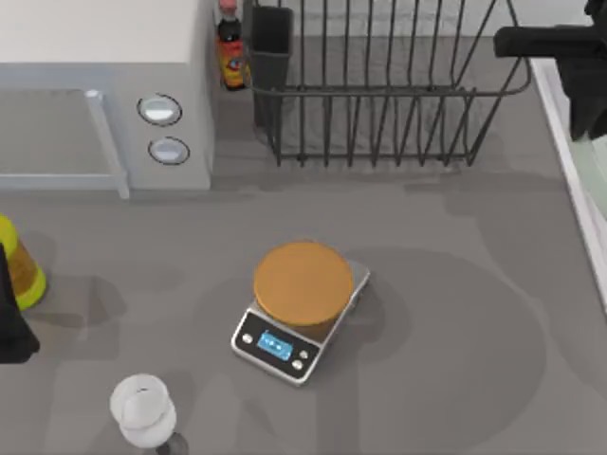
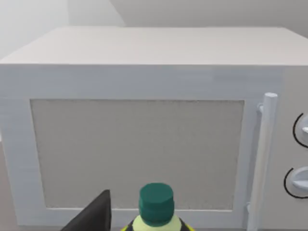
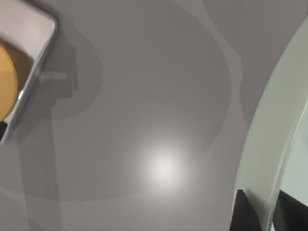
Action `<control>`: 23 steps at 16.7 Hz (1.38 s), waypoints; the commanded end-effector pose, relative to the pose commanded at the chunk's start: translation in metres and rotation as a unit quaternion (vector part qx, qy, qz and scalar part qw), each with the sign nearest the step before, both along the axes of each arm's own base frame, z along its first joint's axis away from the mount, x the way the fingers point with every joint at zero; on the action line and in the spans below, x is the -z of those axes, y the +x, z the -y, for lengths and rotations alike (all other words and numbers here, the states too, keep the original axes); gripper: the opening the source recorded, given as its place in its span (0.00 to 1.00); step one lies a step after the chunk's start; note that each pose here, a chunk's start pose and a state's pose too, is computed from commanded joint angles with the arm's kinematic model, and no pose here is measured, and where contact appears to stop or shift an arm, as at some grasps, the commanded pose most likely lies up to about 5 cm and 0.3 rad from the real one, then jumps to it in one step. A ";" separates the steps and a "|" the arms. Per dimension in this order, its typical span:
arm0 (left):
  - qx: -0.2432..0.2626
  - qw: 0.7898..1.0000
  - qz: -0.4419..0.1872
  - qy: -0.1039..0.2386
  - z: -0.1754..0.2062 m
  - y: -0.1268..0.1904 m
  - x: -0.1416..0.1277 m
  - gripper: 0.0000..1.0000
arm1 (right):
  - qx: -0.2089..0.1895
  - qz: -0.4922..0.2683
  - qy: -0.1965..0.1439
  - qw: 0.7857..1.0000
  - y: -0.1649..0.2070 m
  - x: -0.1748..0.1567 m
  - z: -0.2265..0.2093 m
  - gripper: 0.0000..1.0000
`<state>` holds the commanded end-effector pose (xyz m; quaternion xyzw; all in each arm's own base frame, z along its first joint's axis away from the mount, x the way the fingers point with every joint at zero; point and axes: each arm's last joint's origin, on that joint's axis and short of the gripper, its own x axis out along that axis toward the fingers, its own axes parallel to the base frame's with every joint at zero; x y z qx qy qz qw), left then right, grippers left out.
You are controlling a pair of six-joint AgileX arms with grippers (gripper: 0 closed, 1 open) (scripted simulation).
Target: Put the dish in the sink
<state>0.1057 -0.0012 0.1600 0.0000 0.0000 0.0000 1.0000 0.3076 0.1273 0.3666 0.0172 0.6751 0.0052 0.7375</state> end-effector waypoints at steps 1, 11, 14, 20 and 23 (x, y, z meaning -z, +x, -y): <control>0.000 1.000 0.000 0.000 0.000 0.000 0.000 1.00 | 0.000 -0.003 -0.002 1.000 0.010 0.003 0.003 0.00; 0.000 1.000 0.000 0.000 0.000 0.000 0.000 1.00 | -0.003 -0.039 -0.016 0.999 0.171 0.118 0.116 0.00; 0.000 1.000 0.000 0.000 0.000 0.000 0.000 1.00 | -0.003 -0.042 -0.016 0.999 0.185 0.144 0.153 0.00; 0.000 1.000 0.000 0.000 0.000 0.000 0.000 1.00 | -0.003 -0.043 -0.016 0.999 0.187 0.149 0.161 0.08; 0.000 1.000 0.000 0.000 0.000 0.000 0.000 1.00 | -0.003 -0.043 -0.016 0.999 0.187 0.149 0.161 0.30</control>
